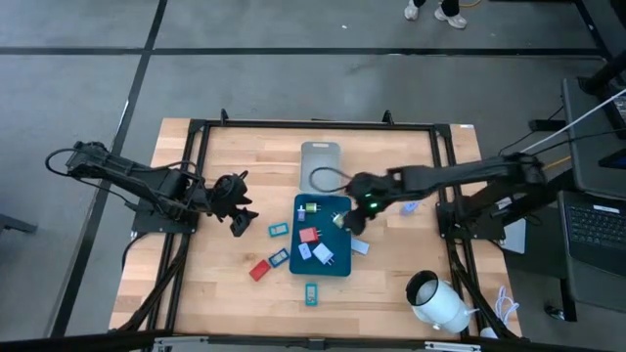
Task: Pick & Place Office items
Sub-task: Put the pink charger adapter into the blue bin, then put the light blue charger adapter into the blue bin
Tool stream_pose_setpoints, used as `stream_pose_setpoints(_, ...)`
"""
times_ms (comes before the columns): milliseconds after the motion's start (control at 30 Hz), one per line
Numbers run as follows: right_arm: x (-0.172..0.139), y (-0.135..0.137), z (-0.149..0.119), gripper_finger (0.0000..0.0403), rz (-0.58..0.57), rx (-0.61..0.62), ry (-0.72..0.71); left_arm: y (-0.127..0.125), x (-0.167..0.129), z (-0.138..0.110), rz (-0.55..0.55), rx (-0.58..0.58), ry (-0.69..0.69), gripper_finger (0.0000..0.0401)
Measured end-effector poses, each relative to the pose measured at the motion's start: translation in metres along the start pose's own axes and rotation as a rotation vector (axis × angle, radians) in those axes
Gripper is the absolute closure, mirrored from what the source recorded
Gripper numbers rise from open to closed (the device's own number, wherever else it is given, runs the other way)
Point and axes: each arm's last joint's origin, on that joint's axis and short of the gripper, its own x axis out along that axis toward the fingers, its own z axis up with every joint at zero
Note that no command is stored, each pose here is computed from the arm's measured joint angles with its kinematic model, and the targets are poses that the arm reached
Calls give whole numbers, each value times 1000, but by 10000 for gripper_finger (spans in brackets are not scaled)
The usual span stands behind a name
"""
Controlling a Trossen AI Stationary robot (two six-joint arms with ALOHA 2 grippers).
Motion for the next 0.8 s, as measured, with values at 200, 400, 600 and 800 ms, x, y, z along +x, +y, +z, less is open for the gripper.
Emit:
stream_pose_setpoints(200, 47, 7, 21, 204, -56, -57, 49, 1, -3, 0, -16, -4, -3, 164)
stream_pose_setpoints(400, 43, 7, 30, 175, -108, -77, 28, 1, -6, 0, -26, 7, -12, 164)
stream_pose_setpoints(600, 44, 7, 26, 144, -128, -80, 42, 0, -7, -1, -19, 22, -24, 164)
stream_pose_setpoints(800, 37, 7, 27, 145, -152, -141, 16, 0, -7, -1, -17, 17, -27, 164)
